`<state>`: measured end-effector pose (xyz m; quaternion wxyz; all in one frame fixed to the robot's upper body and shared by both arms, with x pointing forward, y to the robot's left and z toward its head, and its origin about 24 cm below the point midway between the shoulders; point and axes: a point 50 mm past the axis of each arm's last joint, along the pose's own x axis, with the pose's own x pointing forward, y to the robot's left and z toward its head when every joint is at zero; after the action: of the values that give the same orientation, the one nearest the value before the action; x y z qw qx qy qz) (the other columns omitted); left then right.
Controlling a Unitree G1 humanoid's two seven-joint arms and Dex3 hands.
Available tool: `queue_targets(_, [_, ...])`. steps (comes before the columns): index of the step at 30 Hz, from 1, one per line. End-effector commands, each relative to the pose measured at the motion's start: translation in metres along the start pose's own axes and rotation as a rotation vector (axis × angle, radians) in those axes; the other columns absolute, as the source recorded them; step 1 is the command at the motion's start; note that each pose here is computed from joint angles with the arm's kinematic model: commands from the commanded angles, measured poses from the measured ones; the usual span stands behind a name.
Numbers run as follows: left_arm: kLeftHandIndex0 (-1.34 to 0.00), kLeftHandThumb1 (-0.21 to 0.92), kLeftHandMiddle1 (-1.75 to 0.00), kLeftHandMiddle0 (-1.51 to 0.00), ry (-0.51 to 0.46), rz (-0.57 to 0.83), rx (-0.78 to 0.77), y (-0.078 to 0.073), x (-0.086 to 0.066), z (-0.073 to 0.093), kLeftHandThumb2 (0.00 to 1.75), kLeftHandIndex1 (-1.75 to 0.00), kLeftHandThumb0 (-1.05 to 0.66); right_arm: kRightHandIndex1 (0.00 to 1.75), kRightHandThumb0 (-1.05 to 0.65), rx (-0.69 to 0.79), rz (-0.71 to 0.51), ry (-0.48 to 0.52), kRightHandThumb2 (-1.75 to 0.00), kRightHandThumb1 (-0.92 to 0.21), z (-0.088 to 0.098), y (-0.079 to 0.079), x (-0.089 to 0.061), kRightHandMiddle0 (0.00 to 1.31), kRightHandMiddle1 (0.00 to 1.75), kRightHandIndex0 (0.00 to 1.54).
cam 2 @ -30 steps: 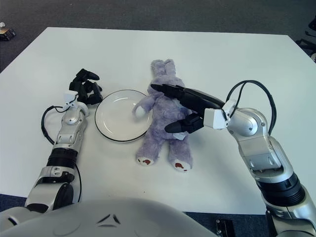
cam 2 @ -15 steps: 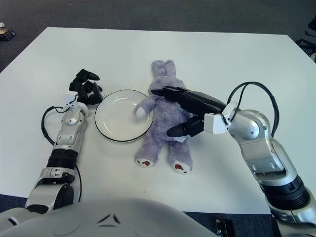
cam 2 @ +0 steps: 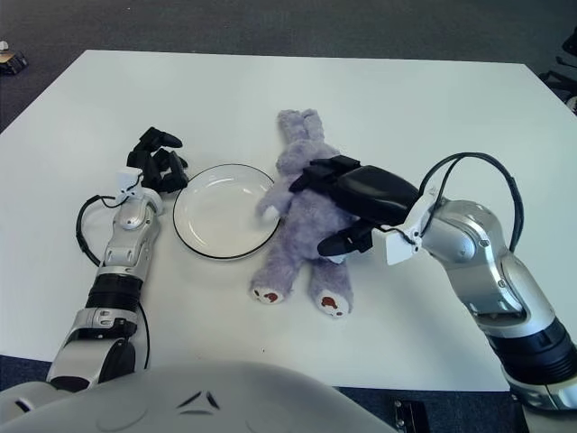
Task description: Put the doll into the plate.
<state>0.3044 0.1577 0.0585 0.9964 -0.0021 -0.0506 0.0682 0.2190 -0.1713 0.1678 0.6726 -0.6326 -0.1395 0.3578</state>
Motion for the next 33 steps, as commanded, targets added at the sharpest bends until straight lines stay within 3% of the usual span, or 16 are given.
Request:
queue_targets(1, [-0.54, 0.25, -1.75, -0.55, 0.079, 0.002, 0.011, 0.001, -0.010, -0.017, 1.40, -1.75, -0.01, 0.87, -0.91, -0.086, 0.020, 0.065, -0.61, -0.92, -0.006, 0.008, -0.001, 0.20, 1.37, 0.00])
queue_targets(8, [-0.54, 0.25, -1.75, -0.55, 0.074, 0.000, 0.008, 0.001, -0.011, -0.016, 1.40, -1.75, -0.01, 1.41, -0.82, -0.181, -0.059, 0.119, -0.58, -0.92, -0.009, 0.014, 0.000, 0.39, 1.59, 0.00])
queue_targets(12, [-0.54, 0.25, -1.75, -0.55, 0.071, -0.002, 0.012, 0.001, -0.011, -0.016, 1.40, -1.75, -0.01, 1.67, -0.76, -0.216, -0.145, 0.161, -0.54, -0.91, -0.011, 0.022, 0.003, 0.43, 1.58, 0.00])
queue_targets(16, [-0.54, 0.26, -1.75, -0.55, 0.068, -0.003, 0.014, 0.001, -0.011, -0.016, 1.40, -1.75, -0.01, 1.73, -0.49, -0.236, -0.193, 0.178, -0.85, -0.63, -0.014, 0.029, 0.006, 0.47, 1.64, 0.00])
queue_targets(25, [-0.54, 0.25, -1.75, -0.55, 0.058, -0.002, 0.015, 0.000, -0.011, -0.016, 1.40, -1.75, -0.01, 1.75, -0.44, -0.276, -0.338, 0.171, -1.10, -0.46, -0.016, 0.036, 0.008, 0.52, 1.71, 0.15])
queue_targets(27, [-0.54, 0.25, -1.75, -0.55, 0.059, -0.004, 0.015, 0.000, -0.012, -0.016, 1.40, -1.75, -0.01, 1.75, -0.18, -0.263, -0.353, 0.163, -1.12, -0.43, -0.018, 0.040, 0.008, 0.61, 1.57, 0.27])
queue_targets(30, [-0.54, 0.25, -1.75, -0.55, 0.058, -0.003, 0.015, 0.000, -0.012, -0.015, 1.40, -1.75, -0.01, 1.75, -0.06, -0.251, -0.357, 0.157, -1.14, -0.39, -0.020, 0.043, 0.008, 0.67, 1.47, 0.35])
queue_targets(33, [-0.54, 0.25, -1.75, -0.55, 0.059, 0.000, 0.015, 0.000, -0.012, -0.015, 1.40, -1.75, -0.01, 1.75, -0.02, -0.233, -0.352, 0.148, -1.23, -0.33, -0.022, 0.045, 0.009, 0.66, 1.53, 0.42])
